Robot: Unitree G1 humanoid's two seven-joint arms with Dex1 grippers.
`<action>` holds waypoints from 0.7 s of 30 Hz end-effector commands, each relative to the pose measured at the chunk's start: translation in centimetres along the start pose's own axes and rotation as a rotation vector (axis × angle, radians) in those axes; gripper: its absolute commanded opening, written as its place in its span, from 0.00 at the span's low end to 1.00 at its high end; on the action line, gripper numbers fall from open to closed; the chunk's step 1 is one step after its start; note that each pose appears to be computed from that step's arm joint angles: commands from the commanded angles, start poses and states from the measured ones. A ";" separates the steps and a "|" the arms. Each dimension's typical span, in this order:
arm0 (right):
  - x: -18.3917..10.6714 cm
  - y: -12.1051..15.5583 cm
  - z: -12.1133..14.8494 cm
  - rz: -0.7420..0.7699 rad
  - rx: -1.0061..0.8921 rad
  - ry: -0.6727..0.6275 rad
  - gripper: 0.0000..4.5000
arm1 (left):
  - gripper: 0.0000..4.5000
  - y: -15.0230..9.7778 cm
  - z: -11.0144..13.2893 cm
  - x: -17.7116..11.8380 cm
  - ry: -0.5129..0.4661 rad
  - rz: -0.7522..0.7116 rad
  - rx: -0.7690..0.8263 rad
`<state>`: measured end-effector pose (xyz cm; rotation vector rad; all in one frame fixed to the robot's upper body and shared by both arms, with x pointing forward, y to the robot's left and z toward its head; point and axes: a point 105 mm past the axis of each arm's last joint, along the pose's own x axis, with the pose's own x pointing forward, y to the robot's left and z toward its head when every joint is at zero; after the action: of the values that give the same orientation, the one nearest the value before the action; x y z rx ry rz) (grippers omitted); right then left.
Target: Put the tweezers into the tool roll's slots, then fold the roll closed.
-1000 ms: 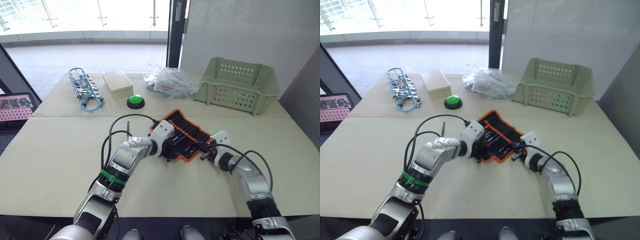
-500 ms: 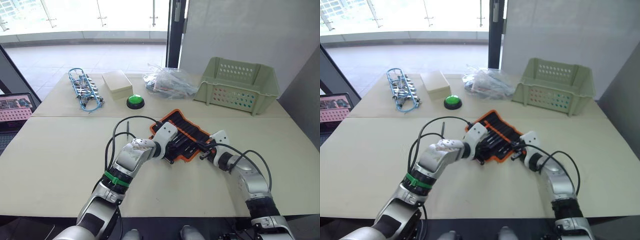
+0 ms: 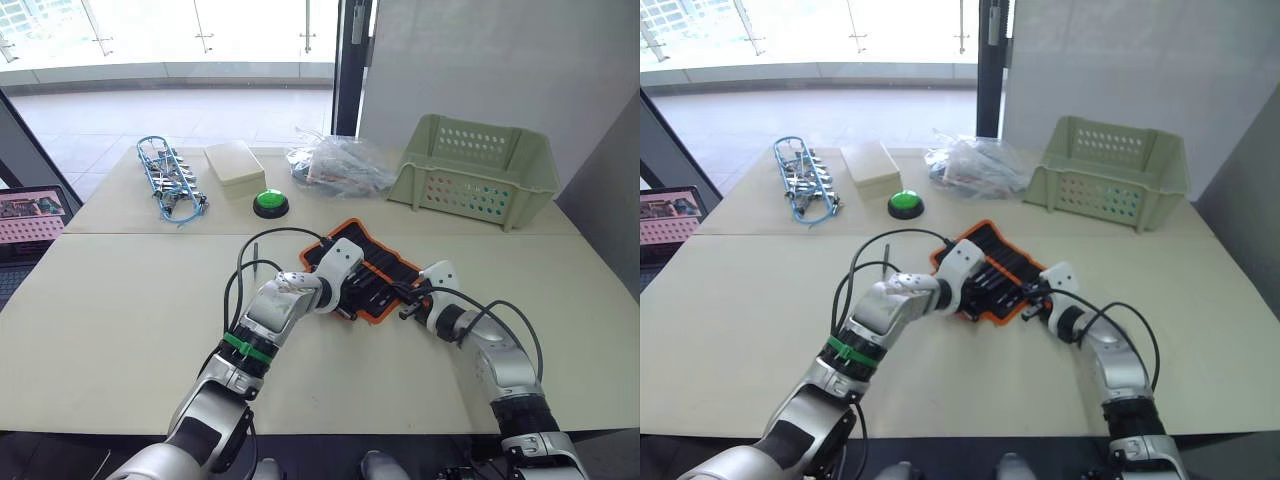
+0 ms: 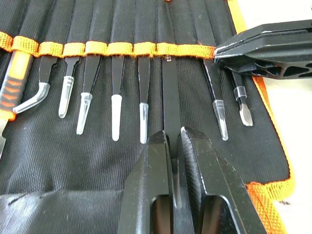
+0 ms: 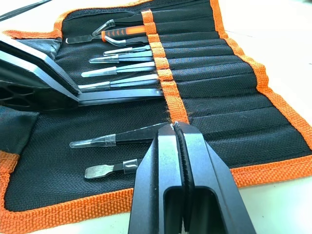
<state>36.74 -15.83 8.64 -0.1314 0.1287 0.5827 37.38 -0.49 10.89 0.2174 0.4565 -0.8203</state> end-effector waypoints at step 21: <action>0.1 1.0 -2.0 0.013 0.028 0.066 0.00 | 0.00 -1.7 4.0 4.6 -0.124 0.007 0.029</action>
<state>36.70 -15.68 8.56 -0.1239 0.1263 0.5766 39.98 -4.77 10.69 0.1896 0.3941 -0.8114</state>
